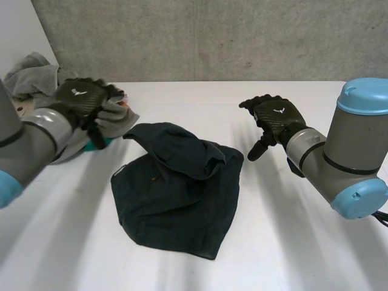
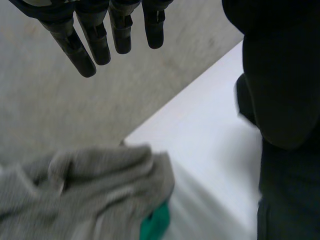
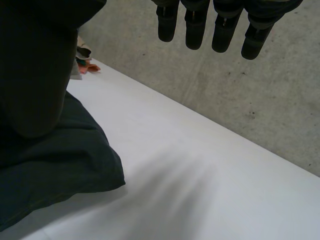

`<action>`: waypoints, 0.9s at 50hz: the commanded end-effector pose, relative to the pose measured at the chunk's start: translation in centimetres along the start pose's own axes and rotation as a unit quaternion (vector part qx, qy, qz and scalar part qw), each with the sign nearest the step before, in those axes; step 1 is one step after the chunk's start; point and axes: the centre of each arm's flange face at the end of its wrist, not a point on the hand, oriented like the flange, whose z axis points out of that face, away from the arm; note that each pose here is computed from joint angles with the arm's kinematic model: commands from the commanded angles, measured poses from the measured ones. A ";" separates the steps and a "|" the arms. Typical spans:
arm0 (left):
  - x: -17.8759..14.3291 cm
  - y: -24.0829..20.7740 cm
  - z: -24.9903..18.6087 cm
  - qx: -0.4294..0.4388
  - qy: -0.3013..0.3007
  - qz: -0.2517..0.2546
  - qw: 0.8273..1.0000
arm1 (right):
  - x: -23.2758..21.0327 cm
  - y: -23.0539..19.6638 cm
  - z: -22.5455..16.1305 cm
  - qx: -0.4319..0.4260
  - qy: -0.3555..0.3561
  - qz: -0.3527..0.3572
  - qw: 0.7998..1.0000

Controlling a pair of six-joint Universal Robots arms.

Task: Fold the laundry.

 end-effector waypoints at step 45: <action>0.5 -16.4 2.4 0.353 0.034 -0.068 0.933 | 2.0 -2.2 -1.0 0.027 0.034 -0.053 0.998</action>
